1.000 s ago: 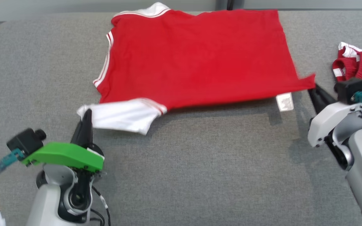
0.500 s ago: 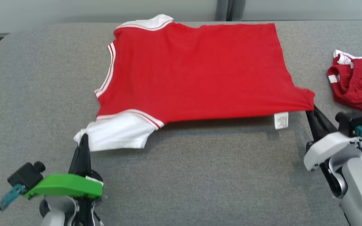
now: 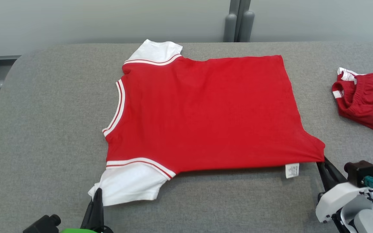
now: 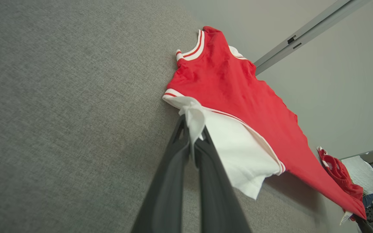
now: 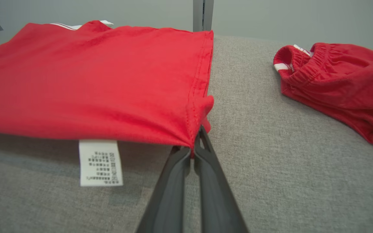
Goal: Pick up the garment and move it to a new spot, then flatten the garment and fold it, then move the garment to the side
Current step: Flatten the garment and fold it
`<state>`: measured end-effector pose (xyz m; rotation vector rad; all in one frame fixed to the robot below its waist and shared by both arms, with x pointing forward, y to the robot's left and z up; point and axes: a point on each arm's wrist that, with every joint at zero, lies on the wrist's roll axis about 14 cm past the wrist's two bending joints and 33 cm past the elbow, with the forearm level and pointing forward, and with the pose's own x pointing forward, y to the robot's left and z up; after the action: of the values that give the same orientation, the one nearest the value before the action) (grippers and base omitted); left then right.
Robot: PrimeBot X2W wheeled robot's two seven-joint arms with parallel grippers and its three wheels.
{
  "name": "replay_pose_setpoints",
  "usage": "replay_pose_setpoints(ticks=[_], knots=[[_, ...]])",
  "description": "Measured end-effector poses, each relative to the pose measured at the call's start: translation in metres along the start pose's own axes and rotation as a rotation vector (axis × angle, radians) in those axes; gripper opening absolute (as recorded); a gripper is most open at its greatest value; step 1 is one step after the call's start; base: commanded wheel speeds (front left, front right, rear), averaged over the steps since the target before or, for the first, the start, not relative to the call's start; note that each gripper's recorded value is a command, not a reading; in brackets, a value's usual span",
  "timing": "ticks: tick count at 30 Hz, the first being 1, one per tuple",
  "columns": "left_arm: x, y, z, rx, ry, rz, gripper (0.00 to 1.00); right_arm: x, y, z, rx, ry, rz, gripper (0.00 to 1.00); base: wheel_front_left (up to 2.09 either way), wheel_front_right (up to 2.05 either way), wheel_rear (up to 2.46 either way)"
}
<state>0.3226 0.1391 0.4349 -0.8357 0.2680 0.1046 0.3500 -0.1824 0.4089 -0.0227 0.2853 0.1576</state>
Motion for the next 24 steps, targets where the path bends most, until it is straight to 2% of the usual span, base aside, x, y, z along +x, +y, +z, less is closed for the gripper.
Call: replay_pose_setpoints(ticks=[7,14,24], knots=[[-0.015,0.014,-0.01,0.009,0.043,0.042,0.0,-0.011,0.007,-0.014,0.006,0.037,0.016,0.0,0.0,0.0,0.0],[-0.019,0.025,-0.027,0.11,0.136,0.053,0.0,-0.015,0.022,-0.023,0.022,0.063,0.05,0.0,0.0,0.0,0.0],[-0.018,0.03,-0.038,0.154,0.179,0.056,0.0,-0.025,0.026,-0.045,0.036,0.128,0.043,0.0,0.0,0.0,0.0]])
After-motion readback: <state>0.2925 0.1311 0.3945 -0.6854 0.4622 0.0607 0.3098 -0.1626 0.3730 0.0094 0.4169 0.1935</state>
